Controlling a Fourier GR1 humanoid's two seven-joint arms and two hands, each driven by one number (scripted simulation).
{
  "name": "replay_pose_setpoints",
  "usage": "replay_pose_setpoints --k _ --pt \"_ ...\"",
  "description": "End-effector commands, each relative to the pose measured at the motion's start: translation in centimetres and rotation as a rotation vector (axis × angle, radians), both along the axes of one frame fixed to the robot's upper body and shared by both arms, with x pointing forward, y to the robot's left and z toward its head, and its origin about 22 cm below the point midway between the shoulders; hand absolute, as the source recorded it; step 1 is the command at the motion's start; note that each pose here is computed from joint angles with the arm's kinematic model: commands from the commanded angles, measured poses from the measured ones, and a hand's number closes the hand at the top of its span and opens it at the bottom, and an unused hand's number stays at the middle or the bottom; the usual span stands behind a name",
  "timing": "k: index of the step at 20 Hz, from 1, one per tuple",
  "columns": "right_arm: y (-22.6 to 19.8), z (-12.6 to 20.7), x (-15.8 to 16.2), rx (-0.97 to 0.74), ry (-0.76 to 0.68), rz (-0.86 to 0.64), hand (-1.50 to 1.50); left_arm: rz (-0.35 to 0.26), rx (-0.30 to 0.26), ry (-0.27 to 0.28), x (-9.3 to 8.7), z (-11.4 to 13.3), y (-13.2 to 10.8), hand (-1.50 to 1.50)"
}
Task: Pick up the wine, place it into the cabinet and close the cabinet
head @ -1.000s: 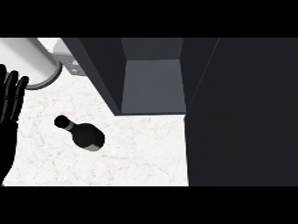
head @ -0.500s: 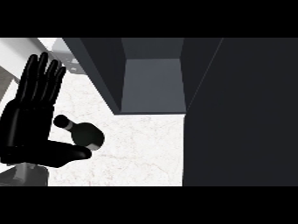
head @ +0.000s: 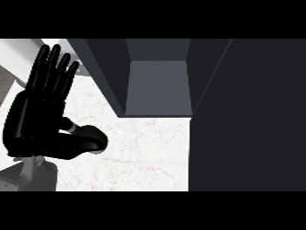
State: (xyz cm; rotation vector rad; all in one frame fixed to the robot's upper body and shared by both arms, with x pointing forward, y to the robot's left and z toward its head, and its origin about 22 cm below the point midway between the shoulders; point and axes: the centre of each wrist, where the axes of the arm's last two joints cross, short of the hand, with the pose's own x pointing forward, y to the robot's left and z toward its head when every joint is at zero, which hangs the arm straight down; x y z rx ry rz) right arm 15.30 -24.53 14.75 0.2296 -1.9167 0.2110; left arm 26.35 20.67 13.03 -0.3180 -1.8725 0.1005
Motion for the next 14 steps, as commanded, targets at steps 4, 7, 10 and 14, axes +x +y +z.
replay_pose_setpoints --k 4,7,10,14 --pt "-0.6 1.2 -0.1 -0.002 0.009 0.019 -1.5 -0.009 0.0 0.003 1.5 0.8 -1.3 -1.5" --pt "0.1 1.8 -1.0 -0.02 0.01 0.024 -1.5 0.0 -0.016 0.004 -0.8 1.8 -1.4 -1.5" --pt "1.8 1.0 -0.2 -0.012 -0.001 -0.007 -1.5 -0.001 0.001 0.008 -1.4 0.5 -3.3 -1.5" --pt "0.9 1.5 1.7 -0.017 0.005 0.015 -1.5 0.013 -0.001 0.016 -1.1 0.3 -2.5 -1.5"
